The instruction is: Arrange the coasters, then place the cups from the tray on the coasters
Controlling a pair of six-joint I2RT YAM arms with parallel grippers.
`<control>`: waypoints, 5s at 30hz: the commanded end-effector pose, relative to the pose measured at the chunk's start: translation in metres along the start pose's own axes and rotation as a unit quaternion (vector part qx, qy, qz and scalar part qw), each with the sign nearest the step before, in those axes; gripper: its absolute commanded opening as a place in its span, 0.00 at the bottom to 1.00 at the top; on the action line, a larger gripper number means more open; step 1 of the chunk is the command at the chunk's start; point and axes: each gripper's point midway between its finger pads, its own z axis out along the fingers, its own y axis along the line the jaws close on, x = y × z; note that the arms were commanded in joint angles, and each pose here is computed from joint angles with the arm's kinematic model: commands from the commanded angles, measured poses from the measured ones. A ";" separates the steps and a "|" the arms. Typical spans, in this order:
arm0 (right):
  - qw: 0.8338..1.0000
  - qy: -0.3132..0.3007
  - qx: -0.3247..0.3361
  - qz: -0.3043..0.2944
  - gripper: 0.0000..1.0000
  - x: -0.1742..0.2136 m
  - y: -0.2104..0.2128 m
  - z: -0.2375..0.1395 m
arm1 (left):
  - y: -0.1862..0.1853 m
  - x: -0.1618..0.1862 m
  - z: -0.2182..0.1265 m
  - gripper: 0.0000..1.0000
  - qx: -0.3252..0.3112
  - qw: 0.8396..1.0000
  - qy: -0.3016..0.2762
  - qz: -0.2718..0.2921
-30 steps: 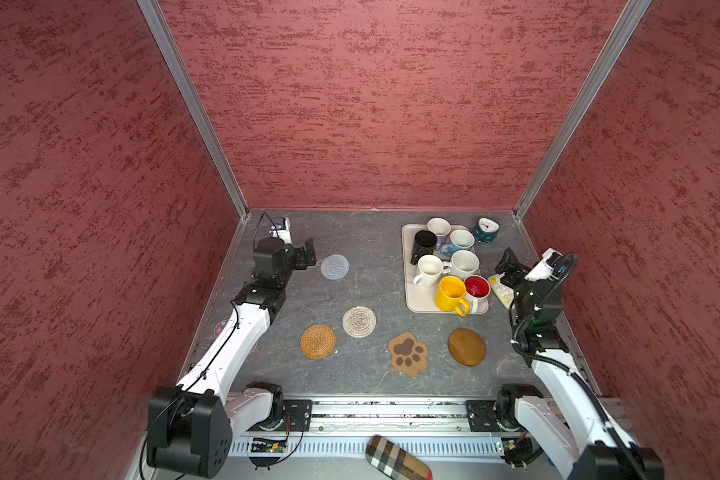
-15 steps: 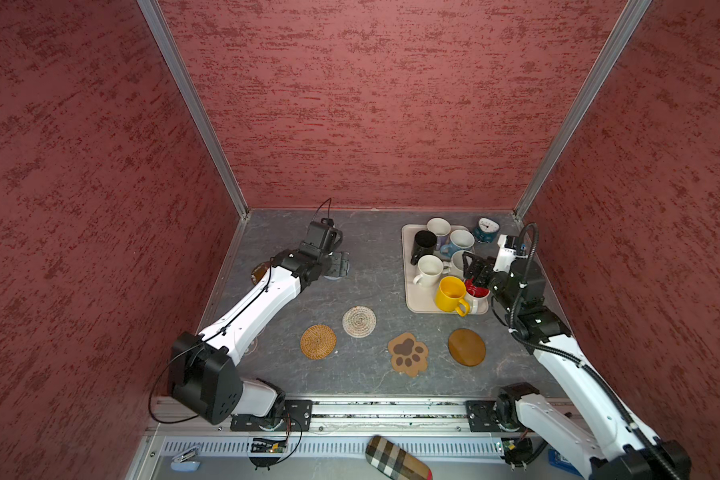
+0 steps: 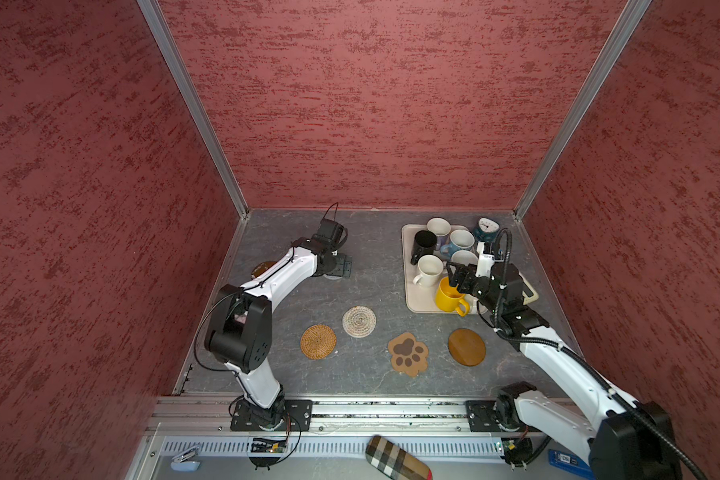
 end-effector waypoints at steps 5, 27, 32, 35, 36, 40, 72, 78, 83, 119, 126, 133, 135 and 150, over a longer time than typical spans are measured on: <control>0.998 -0.052 -0.020 0.009 0.78 -0.020 0.010 -0.010 | -0.008 -0.013 0.035 0.78 0.012 0.999 0.037 -0.003; 0.995 -0.063 -0.056 0.044 0.82 -0.017 0.019 -0.013 | 0.015 -0.015 0.083 0.44 -0.029 0.996 0.087 -0.011; 0.993 -0.065 -0.082 0.048 0.83 -0.022 0.030 -0.020 | 0.011 -0.018 0.096 0.40 -0.030 0.995 0.092 -0.010; 0.993 -0.072 -0.082 0.047 0.84 -0.025 0.030 -0.023 | 0.006 -0.024 0.105 0.38 -0.021 0.995 0.094 -0.014; 0.993 -0.073 -0.083 0.047 0.84 -0.025 0.030 -0.024 | 0.003 -0.026 0.108 0.37 -0.017 0.995 0.096 -0.014; 0.993 -0.072 -0.085 0.047 0.85 -0.025 0.031 -0.023 | -0.013 -0.038 0.117 0.36 -0.004 0.995 0.099 -0.005; 0.998 -0.041 -0.038 0.028 0.88 -0.023 0.020 -0.012 | -0.112 -0.188 0.084 0.60 0.118 0.987 -0.106 0.008; 1.000 -0.006 -0.022 0.017 0.89 -0.035 0.030 -0.013 | -0.116 -0.229 -0.026 0.89 0.129 0.970 -0.202 0.038; 0.998 0.032 -0.042 -0.015 0.90 -0.043 0.070 -0.022 | -0.098 -0.218 -0.121 0.99 0.099 0.965 -0.240 0.042; 0.952 0.261 -0.057 -0.151 0.89 0.131 0.230 0.058 | 0.101 0.138 -0.098 0.99 -0.090 0.916 -0.152 -0.360; 0.942 0.299 -0.042 -0.145 0.75 0.161 0.223 0.078 | 0.120 0.148 -0.084 0.99 -0.140 0.892 -0.163 -0.397; 0.927 0.345 -0.039 -0.140 0.61 0.194 0.213 0.080 | 0.129 0.152 -0.082 0.99 -0.148 0.883 -0.183 -0.406; 0.927 0.350 -0.049 -0.126 0.61 0.202 0.212 0.077 | 0.115 0.146 -0.077 0.99 -0.096 0.900 -0.172 -0.389; 0.920 0.355 -0.052 -0.159 0.64 0.227 0.197 0.068 | 0.100 0.142 -0.051 0.99 -0.035 0.937 -0.120 -0.328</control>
